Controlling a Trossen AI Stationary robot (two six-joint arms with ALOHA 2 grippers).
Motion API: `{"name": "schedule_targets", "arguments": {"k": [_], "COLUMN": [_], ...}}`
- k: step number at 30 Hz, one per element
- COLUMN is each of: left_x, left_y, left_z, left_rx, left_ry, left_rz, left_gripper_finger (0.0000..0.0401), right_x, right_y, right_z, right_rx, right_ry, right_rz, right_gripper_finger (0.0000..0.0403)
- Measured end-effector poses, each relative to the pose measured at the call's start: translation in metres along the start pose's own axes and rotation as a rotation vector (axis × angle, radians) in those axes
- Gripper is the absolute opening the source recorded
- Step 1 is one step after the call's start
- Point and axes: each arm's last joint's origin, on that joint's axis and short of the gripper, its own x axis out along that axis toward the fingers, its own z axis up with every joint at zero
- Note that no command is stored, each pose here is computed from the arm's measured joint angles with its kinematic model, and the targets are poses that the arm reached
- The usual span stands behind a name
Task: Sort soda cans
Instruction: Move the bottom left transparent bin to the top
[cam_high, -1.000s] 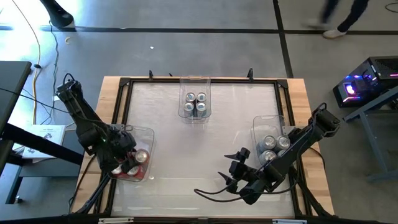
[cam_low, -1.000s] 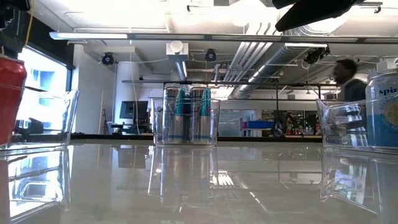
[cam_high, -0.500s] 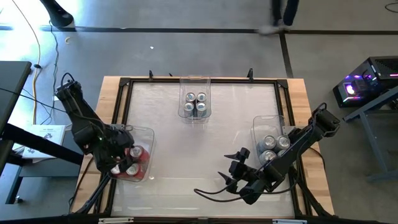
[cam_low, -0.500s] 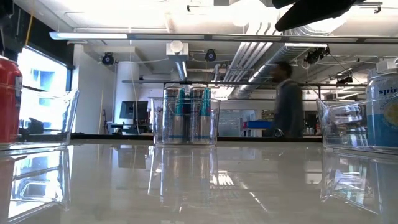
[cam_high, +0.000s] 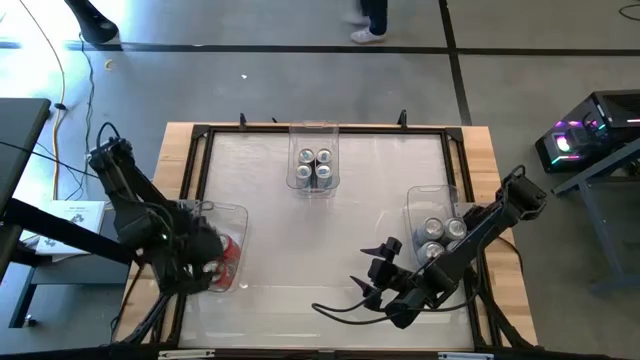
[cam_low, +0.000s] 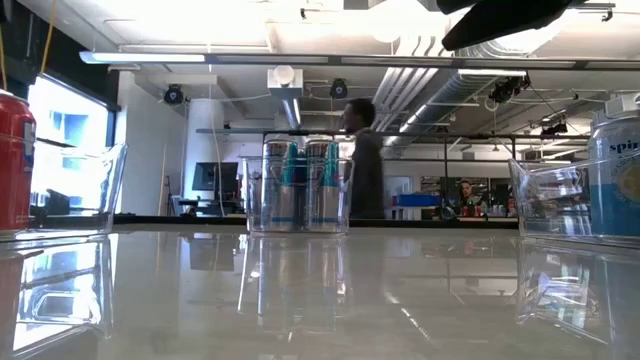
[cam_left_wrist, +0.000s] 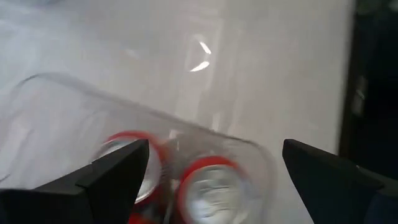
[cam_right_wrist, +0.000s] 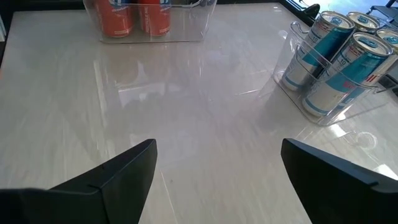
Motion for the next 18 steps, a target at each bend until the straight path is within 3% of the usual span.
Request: {"name": "schedule_targets", "arguments": {"k": [4,11,18], "left_x": [0.010,0.044,0.049], "left_y": [-0.027,-0.064,-0.074], "left_z": [0.007,-0.010,-0.027], "left_rx": [0.076,0.119,0.162], "left_ry": [0.086,0.557,0.638], "left_rz": [-0.002,0.012,0.130], "left_gripper_finger": [0.0365,0.0365,0.0333], "right_x": [0.004,0.016,0.022], "right_y": [-0.002,-0.010,-0.014], "right_z": [0.002,0.009,0.012], "right_rx": [0.009,-0.004,-0.031], "right_ry": [0.000,0.003,0.007], "right_rz": [-0.011,-0.041,-0.059], "right_gripper_finger": [0.0339,0.0339,0.0339]}}
